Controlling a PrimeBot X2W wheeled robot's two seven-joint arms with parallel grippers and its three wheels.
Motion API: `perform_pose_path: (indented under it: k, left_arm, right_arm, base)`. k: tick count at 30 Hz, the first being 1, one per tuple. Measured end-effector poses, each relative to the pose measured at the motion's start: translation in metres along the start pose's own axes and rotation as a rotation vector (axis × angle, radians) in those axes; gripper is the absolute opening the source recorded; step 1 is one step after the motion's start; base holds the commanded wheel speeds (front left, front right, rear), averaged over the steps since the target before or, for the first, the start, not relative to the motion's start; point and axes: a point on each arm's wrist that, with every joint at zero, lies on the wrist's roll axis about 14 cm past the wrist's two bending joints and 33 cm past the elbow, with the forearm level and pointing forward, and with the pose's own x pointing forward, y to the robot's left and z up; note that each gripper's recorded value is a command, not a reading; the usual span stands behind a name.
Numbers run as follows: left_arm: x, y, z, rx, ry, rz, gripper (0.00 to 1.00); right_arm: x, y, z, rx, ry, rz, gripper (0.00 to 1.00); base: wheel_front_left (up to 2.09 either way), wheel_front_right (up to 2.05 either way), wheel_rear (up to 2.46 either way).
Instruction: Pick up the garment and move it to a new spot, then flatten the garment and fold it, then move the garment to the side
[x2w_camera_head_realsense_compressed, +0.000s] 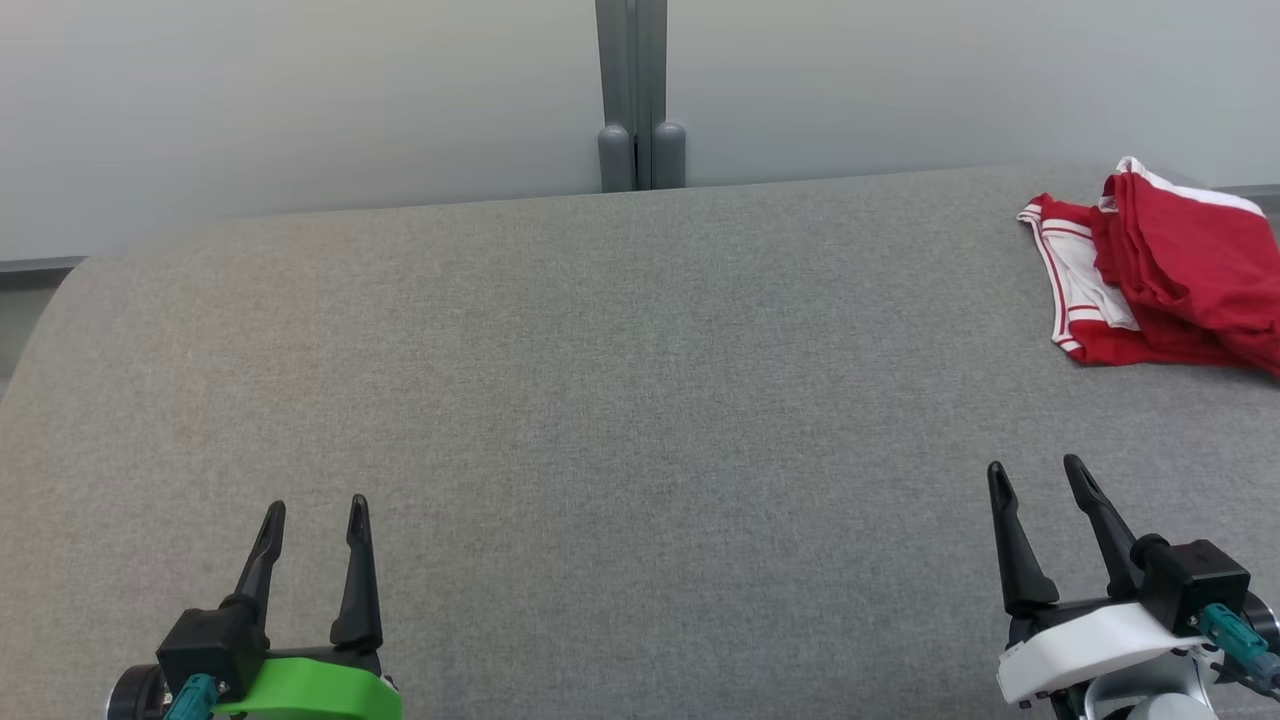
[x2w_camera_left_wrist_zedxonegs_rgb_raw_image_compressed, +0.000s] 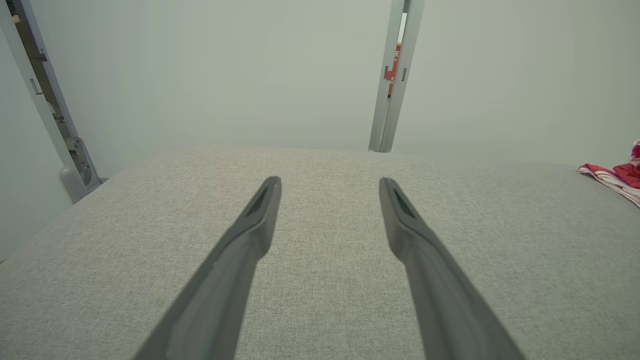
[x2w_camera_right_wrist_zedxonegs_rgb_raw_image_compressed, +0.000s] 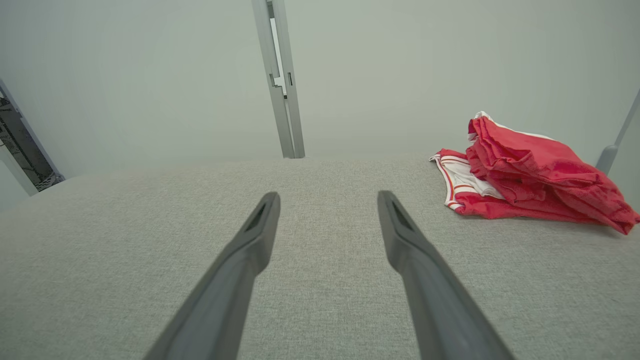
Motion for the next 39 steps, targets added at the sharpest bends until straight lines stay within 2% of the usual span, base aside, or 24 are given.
perform_pose_path:
  k: [17,18,23,39]
  left_arm:
    - [-0.004,0.003,0.005,-0.006,-0.014,0.001,1.0]
    - [-0.004,0.003,0.005,-0.007,-0.013,0.002,0.0]
    - [-0.009,0.003,-0.013,-0.041,0.05,0.018,0.0]
    - [-0.007,0.016,-0.02,-0.319,0.089,0.096,0.0]
  right_arm:
    - [-0.01,0.001,0.005,0.009,-0.015,-0.01,1.0]
    - [-0.01,0.001,0.004,0.01,-0.013,-0.01,0.0]
    - [-0.015,0.0,-0.011,0.046,0.035,-0.025,0.0]
    - [-0.013,-0.013,-0.017,0.335,0.061,-0.108,0.0]
  base:
    - [0.0,0.0,0.0]
    - [0.0,0.0,0.0]
    - [0.0,0.0,0.0]
    - [0.0,0.0,0.0]
